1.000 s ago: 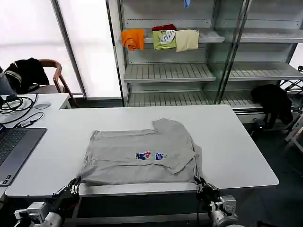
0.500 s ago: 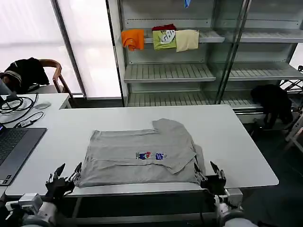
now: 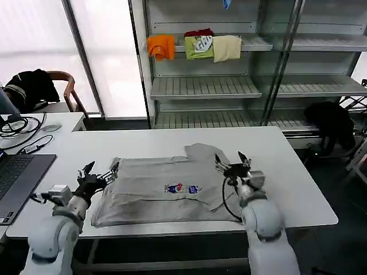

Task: Fold and organize the clothes.

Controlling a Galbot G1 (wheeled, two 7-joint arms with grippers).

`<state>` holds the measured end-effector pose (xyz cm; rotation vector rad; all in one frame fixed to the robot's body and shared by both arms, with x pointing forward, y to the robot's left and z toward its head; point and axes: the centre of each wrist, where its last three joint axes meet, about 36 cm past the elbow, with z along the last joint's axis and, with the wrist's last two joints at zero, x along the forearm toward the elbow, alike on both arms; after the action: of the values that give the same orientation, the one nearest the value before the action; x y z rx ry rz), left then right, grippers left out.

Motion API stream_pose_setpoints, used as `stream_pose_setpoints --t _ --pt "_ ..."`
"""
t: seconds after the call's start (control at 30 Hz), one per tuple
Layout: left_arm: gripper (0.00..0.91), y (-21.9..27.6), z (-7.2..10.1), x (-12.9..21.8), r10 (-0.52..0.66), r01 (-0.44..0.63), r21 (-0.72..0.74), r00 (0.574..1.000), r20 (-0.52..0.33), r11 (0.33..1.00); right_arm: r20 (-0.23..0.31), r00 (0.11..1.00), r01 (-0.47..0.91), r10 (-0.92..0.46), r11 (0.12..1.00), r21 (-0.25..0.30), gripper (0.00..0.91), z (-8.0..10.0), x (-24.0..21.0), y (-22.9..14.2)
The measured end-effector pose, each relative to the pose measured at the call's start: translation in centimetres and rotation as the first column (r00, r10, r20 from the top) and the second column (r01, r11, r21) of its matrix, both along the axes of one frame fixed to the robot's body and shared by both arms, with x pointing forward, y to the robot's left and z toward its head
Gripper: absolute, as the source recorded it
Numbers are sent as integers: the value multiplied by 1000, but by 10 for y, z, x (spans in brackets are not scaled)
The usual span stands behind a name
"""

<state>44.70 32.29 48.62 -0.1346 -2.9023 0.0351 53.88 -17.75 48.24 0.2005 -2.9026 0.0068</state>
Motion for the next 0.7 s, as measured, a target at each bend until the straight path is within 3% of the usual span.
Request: stream_pose_setpoints --t 0.2,0.4,0.53,0.7 --pt "907 2 -16 53 -17 18 14 998 -57 1000 -92 996 11 -12 1000 -12 907 -19 46 4" --pt "907 7 -33 92 -15 20 35 992 -124 999 -148 988 28 -30 999 -17 907 -28 75 -3" --pt "907 10 -43 112 -8 15 43 986 -165 999 -176 984 40 -41 999 -13 786 -32 89 -7" --pt "867 12 -53 126 6 7 64 979 -204 998 -205 978 29 -30 1000 -6 736 -36 101 -7"
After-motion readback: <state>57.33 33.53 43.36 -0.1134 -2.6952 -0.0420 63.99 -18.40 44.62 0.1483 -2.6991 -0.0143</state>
